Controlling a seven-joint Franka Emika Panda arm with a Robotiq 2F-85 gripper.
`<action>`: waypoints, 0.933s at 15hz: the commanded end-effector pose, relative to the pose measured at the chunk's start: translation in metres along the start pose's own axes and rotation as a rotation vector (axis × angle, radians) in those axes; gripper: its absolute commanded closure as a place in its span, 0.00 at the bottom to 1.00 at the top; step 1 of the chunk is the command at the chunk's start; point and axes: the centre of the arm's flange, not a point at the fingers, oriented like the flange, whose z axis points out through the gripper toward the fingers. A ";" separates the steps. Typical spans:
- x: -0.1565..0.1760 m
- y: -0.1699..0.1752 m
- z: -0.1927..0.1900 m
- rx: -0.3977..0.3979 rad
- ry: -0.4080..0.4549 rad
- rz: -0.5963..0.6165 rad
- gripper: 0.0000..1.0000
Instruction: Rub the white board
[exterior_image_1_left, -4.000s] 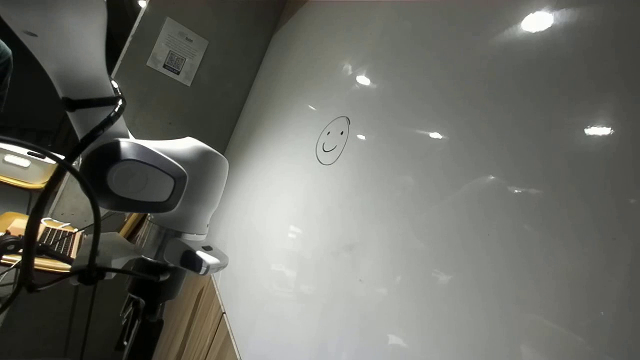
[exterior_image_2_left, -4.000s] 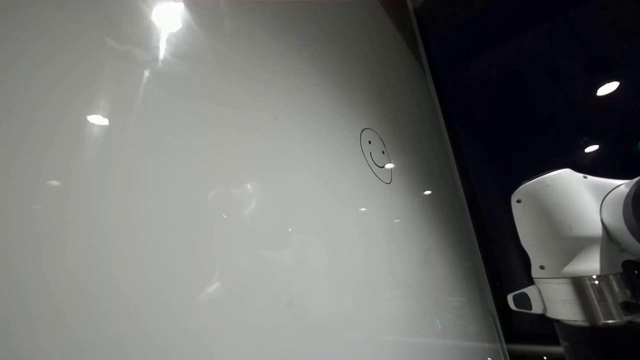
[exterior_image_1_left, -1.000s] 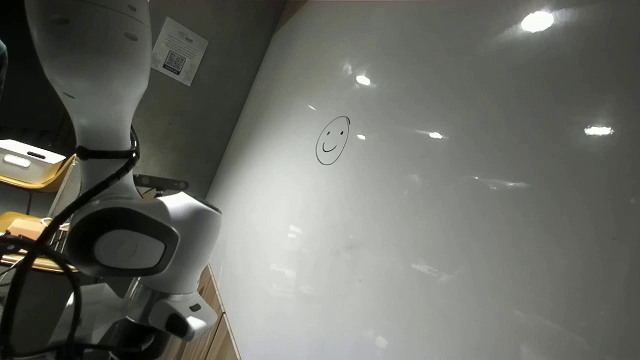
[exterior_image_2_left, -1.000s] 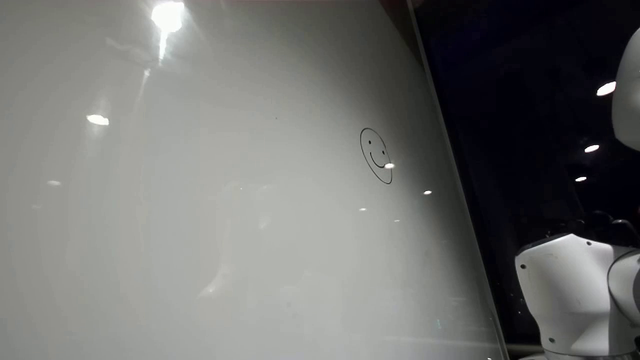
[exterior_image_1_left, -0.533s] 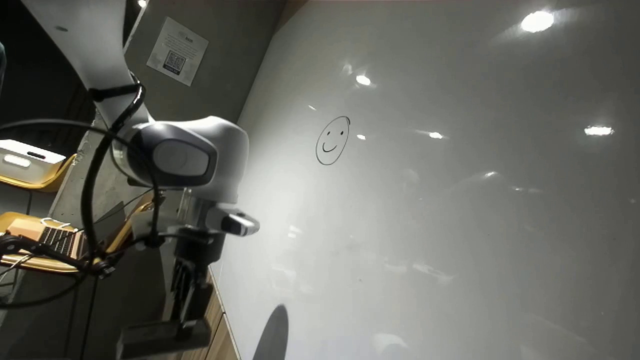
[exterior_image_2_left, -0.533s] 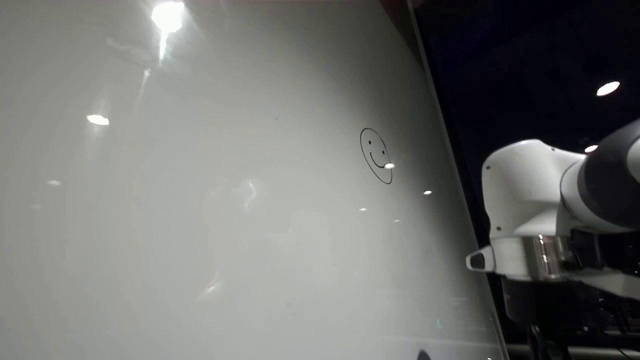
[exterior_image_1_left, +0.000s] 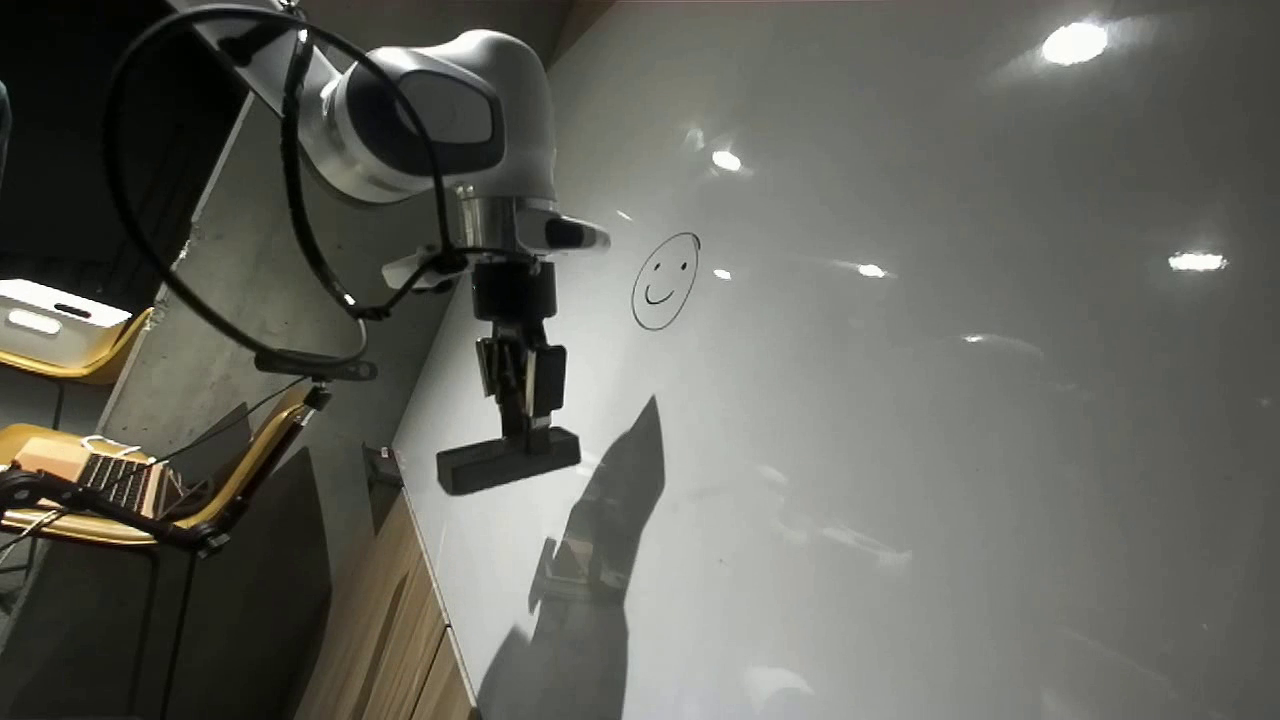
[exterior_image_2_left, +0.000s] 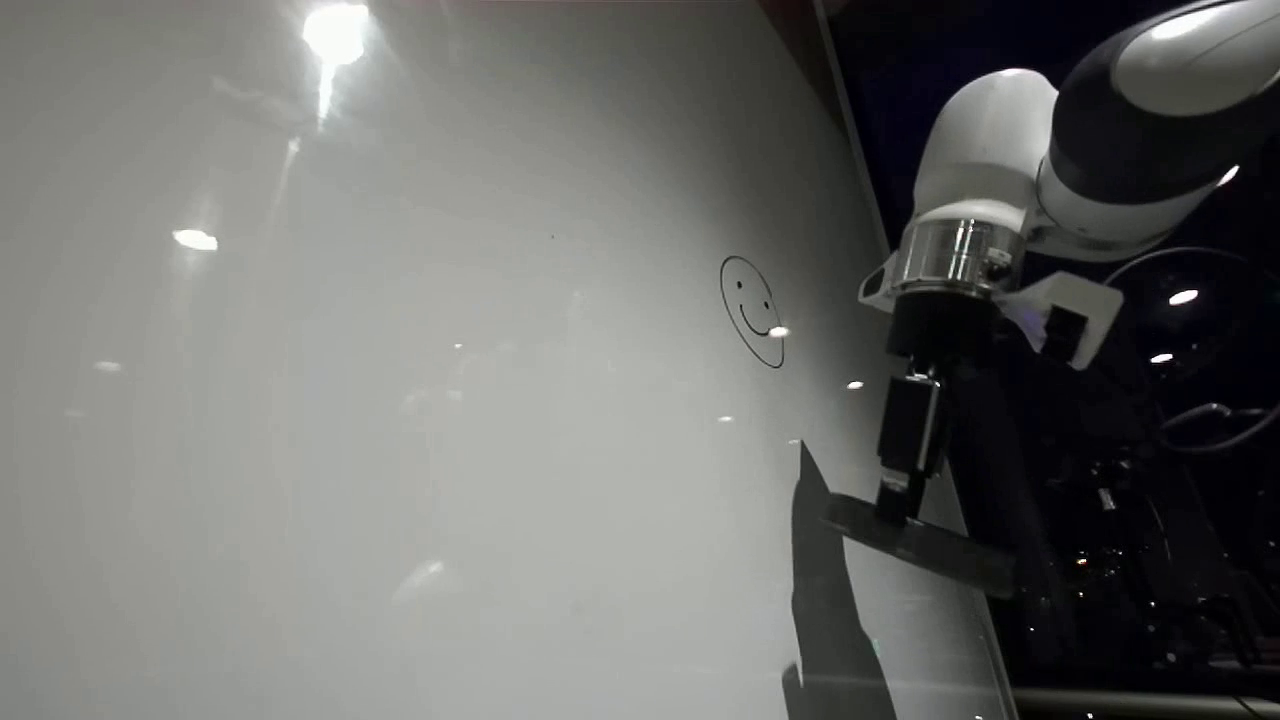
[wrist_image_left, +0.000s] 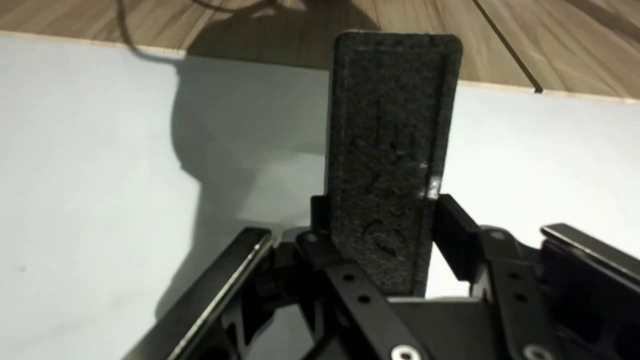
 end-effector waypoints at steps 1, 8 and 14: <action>0.036 0.005 -0.038 0.014 0.090 0.038 0.71; 0.069 0.007 -0.082 0.018 0.182 0.072 0.71; 0.086 0.003 -0.118 0.000 0.215 0.083 0.71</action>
